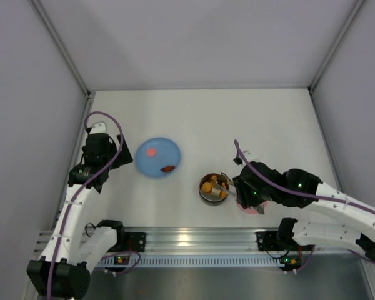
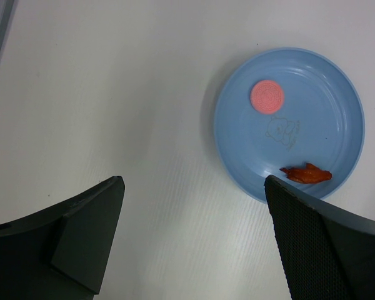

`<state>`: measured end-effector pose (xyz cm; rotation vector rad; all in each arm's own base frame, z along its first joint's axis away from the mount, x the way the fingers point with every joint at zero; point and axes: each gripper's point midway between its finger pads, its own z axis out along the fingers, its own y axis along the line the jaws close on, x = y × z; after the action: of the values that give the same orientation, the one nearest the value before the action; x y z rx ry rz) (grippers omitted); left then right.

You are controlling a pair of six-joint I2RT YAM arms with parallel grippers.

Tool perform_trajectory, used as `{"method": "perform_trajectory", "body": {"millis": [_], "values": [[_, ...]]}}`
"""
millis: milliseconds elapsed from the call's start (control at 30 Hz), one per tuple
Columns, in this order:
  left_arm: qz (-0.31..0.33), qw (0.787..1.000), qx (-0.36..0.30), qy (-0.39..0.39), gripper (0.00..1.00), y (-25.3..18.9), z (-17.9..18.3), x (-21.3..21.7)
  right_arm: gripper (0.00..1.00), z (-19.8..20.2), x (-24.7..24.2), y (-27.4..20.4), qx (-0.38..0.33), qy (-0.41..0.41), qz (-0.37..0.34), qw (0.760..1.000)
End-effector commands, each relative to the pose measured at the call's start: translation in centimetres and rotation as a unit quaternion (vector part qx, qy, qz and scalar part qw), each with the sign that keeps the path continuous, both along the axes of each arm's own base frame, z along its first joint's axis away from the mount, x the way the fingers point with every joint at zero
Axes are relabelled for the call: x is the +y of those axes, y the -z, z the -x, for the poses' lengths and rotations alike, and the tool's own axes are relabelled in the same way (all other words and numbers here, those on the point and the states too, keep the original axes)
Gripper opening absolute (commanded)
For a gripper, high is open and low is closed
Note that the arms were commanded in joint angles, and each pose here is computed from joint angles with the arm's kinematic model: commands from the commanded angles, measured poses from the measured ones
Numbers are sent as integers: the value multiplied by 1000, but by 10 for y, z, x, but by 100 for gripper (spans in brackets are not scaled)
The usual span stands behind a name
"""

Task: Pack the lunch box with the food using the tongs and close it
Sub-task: Place the fake food in the packing box, then pick up the fake food from the plate.

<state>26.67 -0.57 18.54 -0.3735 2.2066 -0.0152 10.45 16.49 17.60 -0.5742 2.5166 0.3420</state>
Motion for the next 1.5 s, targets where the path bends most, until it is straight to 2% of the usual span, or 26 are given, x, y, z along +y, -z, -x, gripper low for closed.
{"method": "perform_trajectory", "body": {"millis": [0, 233, 433, 533, 700, 800, 967, 1067, 1467], "values": [[-3, 1000, -10, 4, 99, -3, -2, -1, 43, -3, 20, -24, -20, -14, -48, 999], [-3, 1000, -10, 4, 99, -3, -2, -1, 43, -8, 20, -36, -33, -12, -45, 998], [-3, 1000, -10, 4, 99, -3, -1, -1, 42, -15, 28, -67, -53, -21, -58, 997], [-4, 1000, -10, 3, 99, -3, -2, 0, 42, -20, 42, -83, -62, -32, -71, 995], [-4, 1000, -8, 4, 99, -2, -1, 0, 42, -41, 93, -112, -86, -68, -96, 989], [-3, 1000, -6, 4, 99, -1, -2, -1, 42, -58, 125, -114, -94, -85, -78, 989], [-5, 1000, -4, 2, 99, 0, -2, 0, 43, -86, 180, -107, -96, -112, -51, 988], [-6, 1000, -2, 2, 99, 1, -2, 0, 43, -97, 195, -92, -92, -123, -25, 988], [-6, 1000, 1, 2, 99, 2, -2, 0, 43, -106, 210, -27, -55, -145, 9, 988]]}}
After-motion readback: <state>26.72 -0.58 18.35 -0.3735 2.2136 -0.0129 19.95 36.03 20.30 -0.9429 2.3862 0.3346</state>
